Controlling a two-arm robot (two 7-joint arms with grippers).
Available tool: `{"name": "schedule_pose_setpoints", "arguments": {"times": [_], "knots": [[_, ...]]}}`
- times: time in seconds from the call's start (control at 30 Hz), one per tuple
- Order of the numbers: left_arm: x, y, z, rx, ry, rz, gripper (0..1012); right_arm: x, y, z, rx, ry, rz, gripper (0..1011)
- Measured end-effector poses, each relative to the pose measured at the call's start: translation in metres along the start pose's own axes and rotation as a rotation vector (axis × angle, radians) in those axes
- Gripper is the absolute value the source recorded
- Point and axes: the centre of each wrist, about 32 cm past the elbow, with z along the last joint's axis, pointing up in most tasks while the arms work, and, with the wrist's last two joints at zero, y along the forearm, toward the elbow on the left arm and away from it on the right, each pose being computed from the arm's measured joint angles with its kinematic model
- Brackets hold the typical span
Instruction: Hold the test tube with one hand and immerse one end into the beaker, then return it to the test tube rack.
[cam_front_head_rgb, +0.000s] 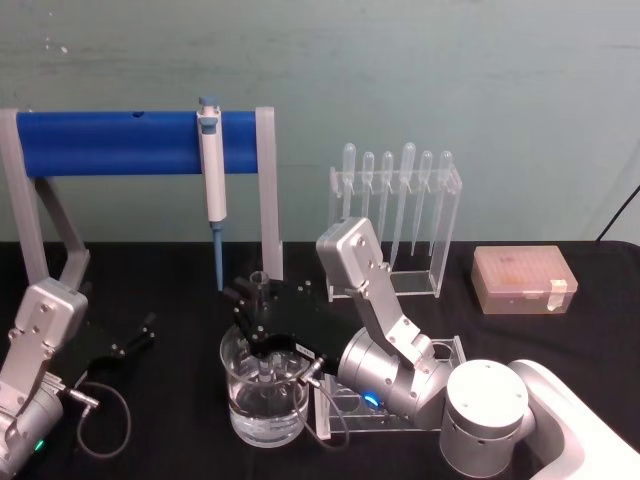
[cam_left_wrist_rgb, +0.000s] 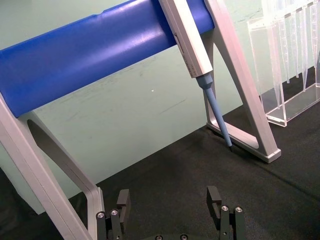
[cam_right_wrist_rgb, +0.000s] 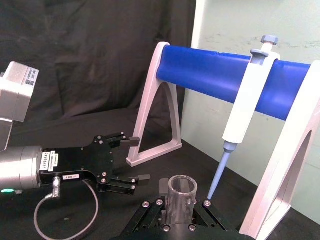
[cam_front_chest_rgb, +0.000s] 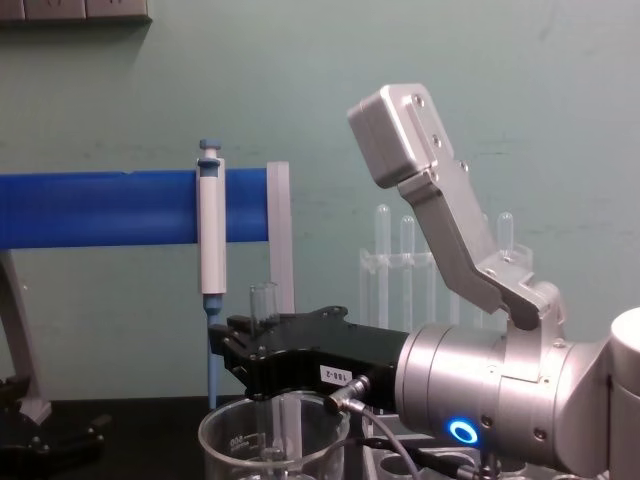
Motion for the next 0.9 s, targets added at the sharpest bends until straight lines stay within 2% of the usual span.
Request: {"name": "schedule_pose_setpoints", "arguments": {"times": [0.2, 0.43, 0.63, 0.9], "knots": [[0.0, 0.0, 0.0, 0.0, 0.0, 0.0, 1000, 0.0, 0.0, 0.003, 0.011, -0.004, 0.003, 127], [0.0, 0.0, 0.0, 0.0, 0.0, 0.0, 1000, 0.002, -0.002, 0.017, 0.033, -0.015, 0.005, 127], [0.0, 0.0, 0.0, 0.0, 0.0, 0.0, 1000, 0.007, -0.002, 0.038, 0.054, -0.03, 0.011, 127], [0.0, 0.0, 0.0, 0.0, 0.0, 0.0, 1000, 0.015, -0.002, 0.071, 0.061, -0.023, 0.024, 127]]}}
